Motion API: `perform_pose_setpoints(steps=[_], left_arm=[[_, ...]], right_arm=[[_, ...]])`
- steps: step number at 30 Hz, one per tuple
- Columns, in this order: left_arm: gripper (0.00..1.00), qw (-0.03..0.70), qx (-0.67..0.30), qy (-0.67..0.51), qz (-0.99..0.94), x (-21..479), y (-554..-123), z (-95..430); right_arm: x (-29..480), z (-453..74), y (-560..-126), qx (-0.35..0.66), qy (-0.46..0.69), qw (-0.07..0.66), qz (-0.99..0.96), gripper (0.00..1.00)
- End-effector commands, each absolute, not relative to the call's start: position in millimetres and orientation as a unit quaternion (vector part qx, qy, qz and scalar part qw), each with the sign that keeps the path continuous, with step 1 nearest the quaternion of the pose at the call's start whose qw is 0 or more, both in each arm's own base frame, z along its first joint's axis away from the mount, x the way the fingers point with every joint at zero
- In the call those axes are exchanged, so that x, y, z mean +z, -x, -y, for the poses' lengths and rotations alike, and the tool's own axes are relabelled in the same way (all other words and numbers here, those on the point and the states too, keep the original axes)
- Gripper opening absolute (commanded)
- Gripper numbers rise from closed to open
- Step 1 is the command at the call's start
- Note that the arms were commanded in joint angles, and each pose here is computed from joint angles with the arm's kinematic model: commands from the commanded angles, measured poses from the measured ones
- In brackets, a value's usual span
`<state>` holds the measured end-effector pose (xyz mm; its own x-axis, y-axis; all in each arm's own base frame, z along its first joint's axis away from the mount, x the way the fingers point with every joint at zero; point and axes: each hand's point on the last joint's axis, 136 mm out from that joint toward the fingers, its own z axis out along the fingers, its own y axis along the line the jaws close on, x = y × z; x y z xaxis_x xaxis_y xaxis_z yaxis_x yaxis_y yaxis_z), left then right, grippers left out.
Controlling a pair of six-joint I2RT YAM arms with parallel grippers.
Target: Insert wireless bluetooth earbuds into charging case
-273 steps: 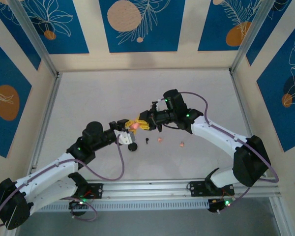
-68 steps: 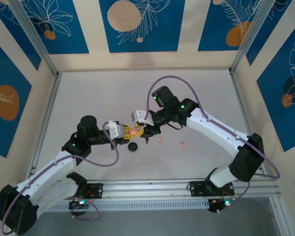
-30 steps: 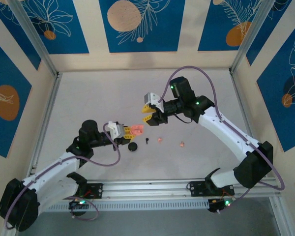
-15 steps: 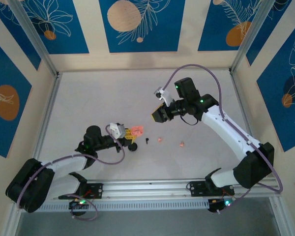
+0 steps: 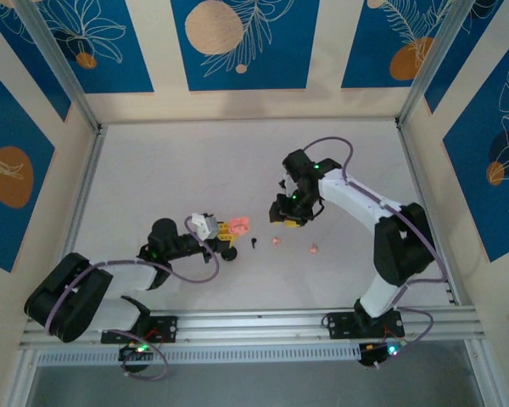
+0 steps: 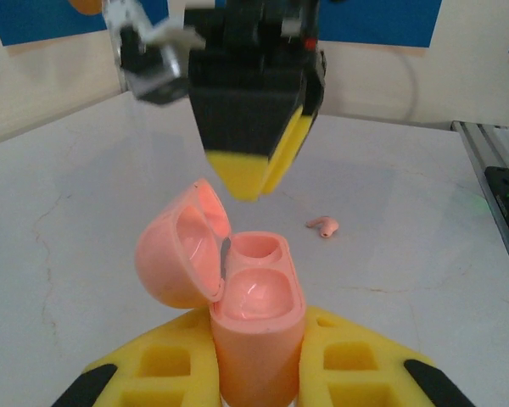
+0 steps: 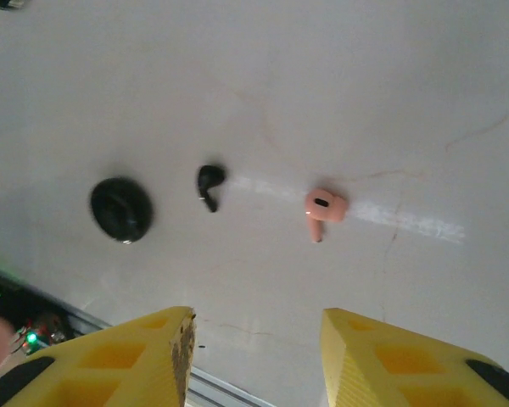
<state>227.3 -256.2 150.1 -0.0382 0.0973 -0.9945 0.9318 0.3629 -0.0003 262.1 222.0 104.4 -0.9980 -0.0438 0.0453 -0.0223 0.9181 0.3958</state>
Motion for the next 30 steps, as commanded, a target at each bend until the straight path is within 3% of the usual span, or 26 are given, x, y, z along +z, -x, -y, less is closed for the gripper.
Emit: perform_pose_setpoints(steps=[1, 12, 30], left_arm=[[0.14, 0.570, -0.385, -0.431, -0.584, 162, -225, 258], [0.14, 0.566, -0.377, -0.437, -0.588, 162, -228, 257], [0.14, 0.559, -0.361, -0.442, -0.602, 162, -227, 250]], right_arm=[[85, -219, -250, -0.153, 0.016, 0.079, 0.985, 0.44], [44, -228, -257, -0.118, 0.011, 0.116, 0.986, 0.44], [24, -228, -257, -0.095, 0.009, 0.138, 0.986, 0.41]])
